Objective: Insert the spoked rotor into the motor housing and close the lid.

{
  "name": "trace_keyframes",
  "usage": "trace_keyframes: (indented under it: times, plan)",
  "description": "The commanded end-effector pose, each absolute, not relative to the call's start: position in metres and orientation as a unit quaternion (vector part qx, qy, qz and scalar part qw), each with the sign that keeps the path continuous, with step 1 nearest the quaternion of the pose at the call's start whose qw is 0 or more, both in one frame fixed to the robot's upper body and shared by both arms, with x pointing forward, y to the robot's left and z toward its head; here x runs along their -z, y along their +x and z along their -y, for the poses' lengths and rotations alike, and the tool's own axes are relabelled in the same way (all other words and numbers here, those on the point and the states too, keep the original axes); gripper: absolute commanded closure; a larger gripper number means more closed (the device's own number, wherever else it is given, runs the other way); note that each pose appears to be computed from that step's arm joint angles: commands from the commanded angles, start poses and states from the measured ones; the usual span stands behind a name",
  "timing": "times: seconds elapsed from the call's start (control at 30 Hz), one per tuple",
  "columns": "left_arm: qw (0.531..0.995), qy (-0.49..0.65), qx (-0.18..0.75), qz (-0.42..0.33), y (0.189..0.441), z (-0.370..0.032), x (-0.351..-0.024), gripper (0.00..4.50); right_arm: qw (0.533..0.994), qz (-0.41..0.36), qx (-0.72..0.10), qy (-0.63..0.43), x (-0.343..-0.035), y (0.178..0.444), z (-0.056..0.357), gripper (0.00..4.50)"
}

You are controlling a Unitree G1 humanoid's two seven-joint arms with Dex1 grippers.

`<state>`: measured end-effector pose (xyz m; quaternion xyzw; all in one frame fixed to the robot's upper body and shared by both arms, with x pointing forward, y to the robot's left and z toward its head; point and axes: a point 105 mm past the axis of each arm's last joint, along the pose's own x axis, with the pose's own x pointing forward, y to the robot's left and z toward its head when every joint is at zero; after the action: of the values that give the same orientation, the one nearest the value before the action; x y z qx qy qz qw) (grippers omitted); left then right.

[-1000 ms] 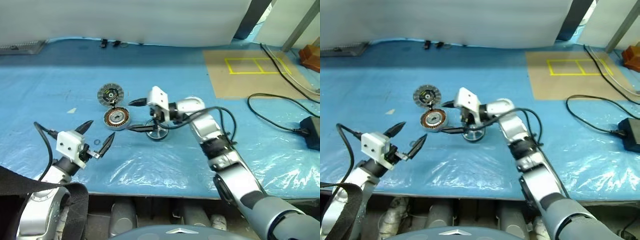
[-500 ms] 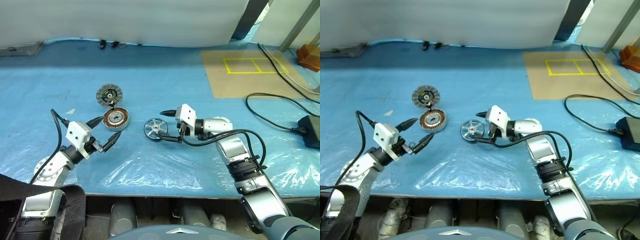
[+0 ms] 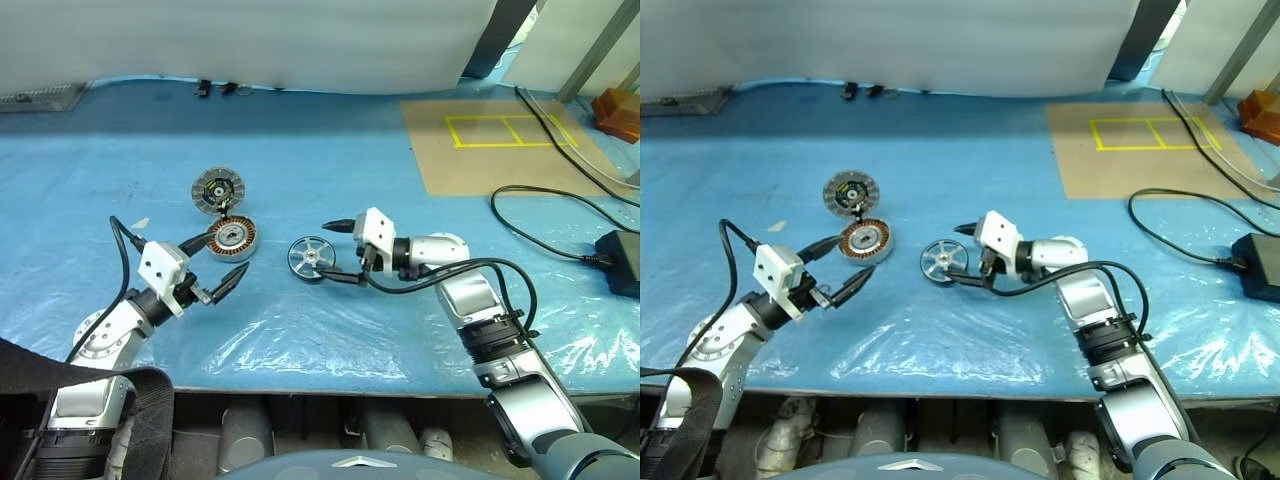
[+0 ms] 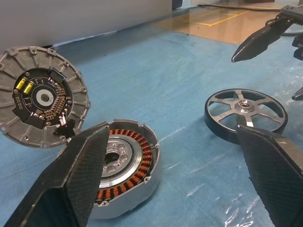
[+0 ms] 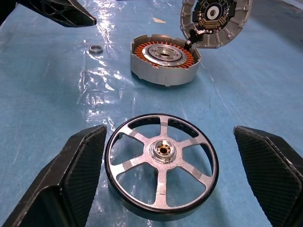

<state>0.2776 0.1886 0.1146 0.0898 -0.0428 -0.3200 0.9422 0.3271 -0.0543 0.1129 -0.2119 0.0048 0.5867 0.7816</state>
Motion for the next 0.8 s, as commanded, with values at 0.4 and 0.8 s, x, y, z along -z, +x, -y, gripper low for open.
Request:
trace_keyframes:
  times: [0.4,0.8]
  plan:
    - [0.954,0.098,0.276,0.055,0.262,-0.203,-0.12,0.02,0.746,0.065,-0.644,-0.157,-0.183,0.325,-0.023,0.0]
    - [0.971,0.094,0.212,0.051,0.239,-0.218,-0.113,0.02,0.669,-0.056,-0.664,-0.33,-0.154,0.349,-0.092,0.0]
